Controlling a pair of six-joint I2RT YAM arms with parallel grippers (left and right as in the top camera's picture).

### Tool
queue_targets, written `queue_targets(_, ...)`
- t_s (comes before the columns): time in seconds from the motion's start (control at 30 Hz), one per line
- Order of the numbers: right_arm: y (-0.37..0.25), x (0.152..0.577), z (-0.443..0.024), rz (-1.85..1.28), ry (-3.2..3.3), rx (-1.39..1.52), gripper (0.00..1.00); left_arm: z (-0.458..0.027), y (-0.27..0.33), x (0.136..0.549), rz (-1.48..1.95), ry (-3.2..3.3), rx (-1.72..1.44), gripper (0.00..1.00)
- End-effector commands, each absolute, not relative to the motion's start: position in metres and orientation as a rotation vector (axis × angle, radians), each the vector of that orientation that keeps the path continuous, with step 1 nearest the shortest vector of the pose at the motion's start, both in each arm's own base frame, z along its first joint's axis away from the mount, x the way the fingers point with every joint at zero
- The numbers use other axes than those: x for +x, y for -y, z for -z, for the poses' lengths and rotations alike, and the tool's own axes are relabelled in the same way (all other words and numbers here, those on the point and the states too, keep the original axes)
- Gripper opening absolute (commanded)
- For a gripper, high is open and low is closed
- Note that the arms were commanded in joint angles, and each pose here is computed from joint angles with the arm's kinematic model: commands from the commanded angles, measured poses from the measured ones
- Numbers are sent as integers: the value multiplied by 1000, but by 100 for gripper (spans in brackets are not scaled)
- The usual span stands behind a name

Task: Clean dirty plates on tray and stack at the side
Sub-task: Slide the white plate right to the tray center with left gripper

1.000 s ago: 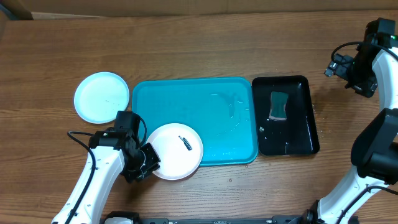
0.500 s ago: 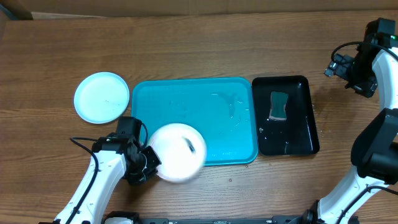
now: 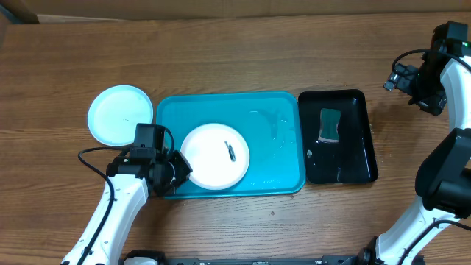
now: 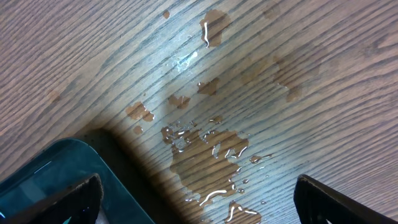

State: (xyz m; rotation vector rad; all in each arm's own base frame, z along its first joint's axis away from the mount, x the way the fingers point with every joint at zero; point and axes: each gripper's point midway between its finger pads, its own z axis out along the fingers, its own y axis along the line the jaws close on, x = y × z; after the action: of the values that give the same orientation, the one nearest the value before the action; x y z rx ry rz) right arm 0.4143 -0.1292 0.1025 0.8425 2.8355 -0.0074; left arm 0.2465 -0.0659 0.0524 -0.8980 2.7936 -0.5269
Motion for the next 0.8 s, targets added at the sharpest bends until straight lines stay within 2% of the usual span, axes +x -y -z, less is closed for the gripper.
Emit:
queue_targets(0.0, 130, 418, -115, 6, -2798, 838, 100, -63, 80, 264, 602, -2738, -875, 4)
queue_targets(0.5, 132, 423, -116, 10, -2777, 832, 100, -39, 134, 310, 663, -2703, -781, 6)
queue_targets(0.57, 132, 423, -116, 10, -2777, 833, 100, -48, 135, 313, 654, -2713, -755, 15)
queue_targets(0.67, 132, 423, -116, 10, -2777, 832, 100, -71, 133, 322, 602, -2735, -682, 39)
queue_targets(0.7, 132, 423, -116, 10, -2777, 832, 100, -80, 130, 324, 565, -2743, -660, 45)
queue_targets(0.77, 132, 423, -116, 10, -2777, 832, 100, -102, 122, 327, 469, -2761, -610, 50)
